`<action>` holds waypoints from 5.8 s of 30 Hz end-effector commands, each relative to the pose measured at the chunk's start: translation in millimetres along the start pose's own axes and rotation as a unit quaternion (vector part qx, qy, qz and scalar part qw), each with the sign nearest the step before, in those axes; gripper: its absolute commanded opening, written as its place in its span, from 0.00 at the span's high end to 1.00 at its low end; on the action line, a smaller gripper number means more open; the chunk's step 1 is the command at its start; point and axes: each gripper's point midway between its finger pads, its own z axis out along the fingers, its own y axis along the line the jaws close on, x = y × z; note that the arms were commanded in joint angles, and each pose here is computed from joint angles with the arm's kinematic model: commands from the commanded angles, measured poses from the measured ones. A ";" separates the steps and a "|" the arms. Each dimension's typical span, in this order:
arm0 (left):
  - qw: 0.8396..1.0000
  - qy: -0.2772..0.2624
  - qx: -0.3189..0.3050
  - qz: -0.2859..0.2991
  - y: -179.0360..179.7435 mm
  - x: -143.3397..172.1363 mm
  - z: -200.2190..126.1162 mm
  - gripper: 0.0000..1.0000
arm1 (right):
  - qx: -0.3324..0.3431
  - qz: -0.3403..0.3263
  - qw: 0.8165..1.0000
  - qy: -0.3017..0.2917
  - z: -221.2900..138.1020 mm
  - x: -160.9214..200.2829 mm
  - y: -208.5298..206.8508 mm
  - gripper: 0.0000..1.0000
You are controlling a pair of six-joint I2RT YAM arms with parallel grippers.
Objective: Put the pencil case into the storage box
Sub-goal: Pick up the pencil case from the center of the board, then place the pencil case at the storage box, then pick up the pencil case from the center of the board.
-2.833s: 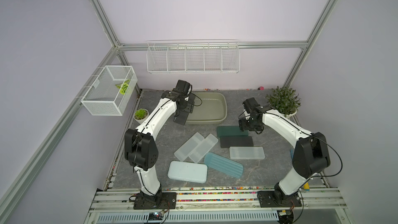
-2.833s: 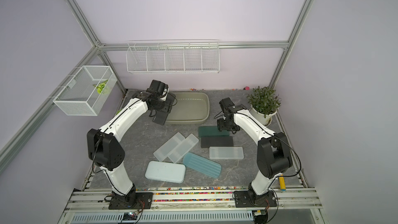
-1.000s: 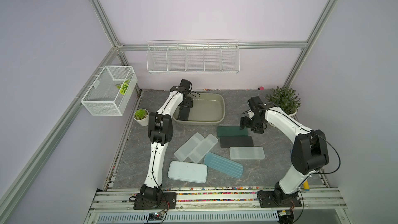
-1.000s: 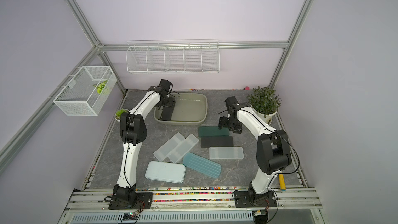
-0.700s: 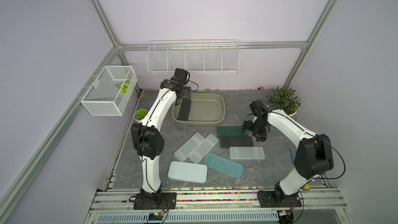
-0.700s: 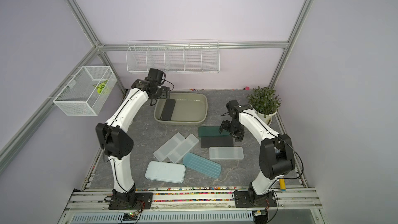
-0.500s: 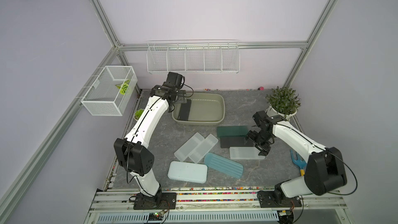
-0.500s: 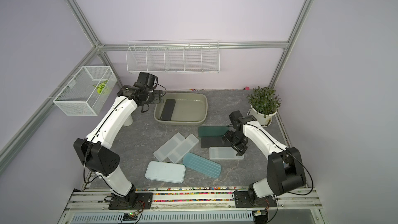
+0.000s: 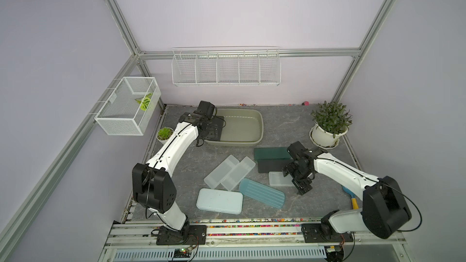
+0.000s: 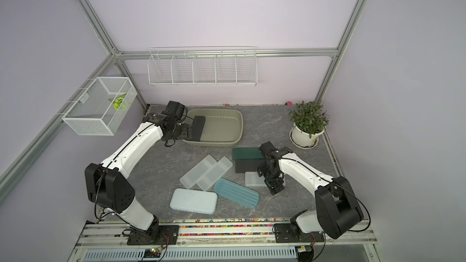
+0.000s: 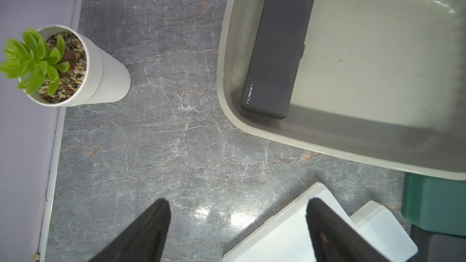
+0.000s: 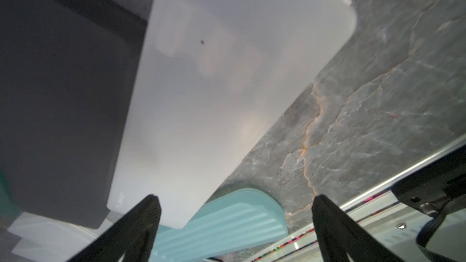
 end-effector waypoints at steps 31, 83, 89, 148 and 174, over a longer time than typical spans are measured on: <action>0.999 -0.028 -0.004 0.033 12.9 -5.5 -6.9 0.14 | 0.037 0.040 0.995 -0.078 35.0 -23.3 2.8 0.27; 0.999 -0.040 -0.024 -0.021 53.3 5.4 -14.7 0.14 | -0.150 -0.524 0.819 -0.180 -5.3 -6.3 384.9 0.50; 0.999 -0.040 -0.027 -0.023 54.5 5.3 -13.9 0.14 | -0.179 -0.494 0.830 -0.189 -4.9 -14.3 400.1 0.50; 0.943 0.147 0.222 0.197 -106.5 173.4 -12.7 0.17 | -0.108 -0.498 0.842 -0.180 -101.6 -12.7 154.2 0.09; 0.933 0.186 0.199 0.235 -157.7 185.6 50.0 0.13 | -0.069 -0.468 0.859 -0.196 -102.6 -35.5 88.1 0.08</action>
